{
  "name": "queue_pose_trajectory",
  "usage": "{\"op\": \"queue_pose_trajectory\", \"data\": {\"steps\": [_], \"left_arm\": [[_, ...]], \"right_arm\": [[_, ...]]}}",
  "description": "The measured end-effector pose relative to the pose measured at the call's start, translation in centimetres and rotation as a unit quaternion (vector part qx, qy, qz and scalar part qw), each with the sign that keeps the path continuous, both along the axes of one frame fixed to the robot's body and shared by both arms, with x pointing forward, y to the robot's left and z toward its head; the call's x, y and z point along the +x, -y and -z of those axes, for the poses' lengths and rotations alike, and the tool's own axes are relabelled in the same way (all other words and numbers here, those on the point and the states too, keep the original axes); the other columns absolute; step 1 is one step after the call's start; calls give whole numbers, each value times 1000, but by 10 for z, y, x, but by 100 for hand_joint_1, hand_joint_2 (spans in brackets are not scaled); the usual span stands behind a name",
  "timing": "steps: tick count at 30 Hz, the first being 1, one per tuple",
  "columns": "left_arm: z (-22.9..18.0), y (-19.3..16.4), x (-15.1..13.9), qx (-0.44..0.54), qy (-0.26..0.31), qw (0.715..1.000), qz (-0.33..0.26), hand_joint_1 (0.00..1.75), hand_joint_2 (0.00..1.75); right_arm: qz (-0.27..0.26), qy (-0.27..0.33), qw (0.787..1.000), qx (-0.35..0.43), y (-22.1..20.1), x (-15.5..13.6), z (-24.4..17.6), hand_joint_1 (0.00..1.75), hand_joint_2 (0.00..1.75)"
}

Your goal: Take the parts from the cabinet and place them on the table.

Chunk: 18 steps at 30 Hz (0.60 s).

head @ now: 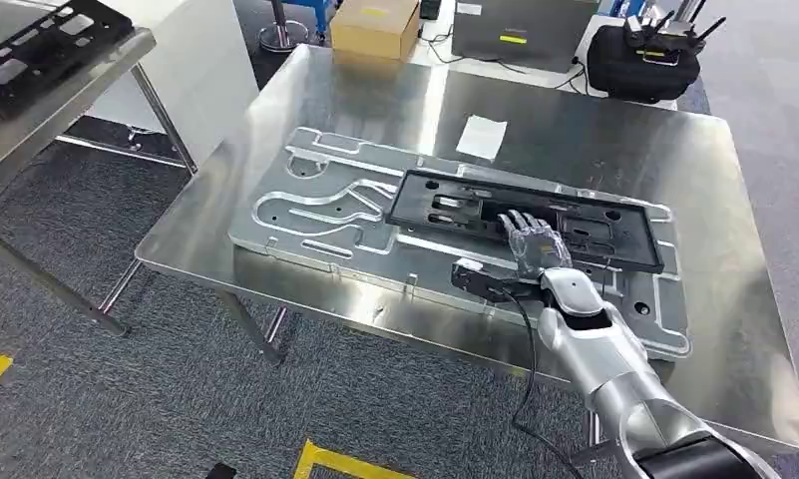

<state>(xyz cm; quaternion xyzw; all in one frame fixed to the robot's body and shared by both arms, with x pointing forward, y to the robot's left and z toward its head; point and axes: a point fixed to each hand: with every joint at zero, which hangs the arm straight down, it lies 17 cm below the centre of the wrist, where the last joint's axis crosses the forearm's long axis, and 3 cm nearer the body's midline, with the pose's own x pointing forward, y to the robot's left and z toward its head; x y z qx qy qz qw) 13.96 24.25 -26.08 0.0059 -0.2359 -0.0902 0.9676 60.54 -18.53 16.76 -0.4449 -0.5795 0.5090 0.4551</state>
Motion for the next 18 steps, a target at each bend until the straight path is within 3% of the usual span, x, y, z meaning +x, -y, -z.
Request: {"op": "queue_pose_trajectory", "data": {"steps": [18], "left_arm": [[0, -4, -1, -7, -2, 1000, -13, 0, 0]], "right_arm": [[-19, 23, 1000, 7, -16, -5, -12, 0, 0]]}}
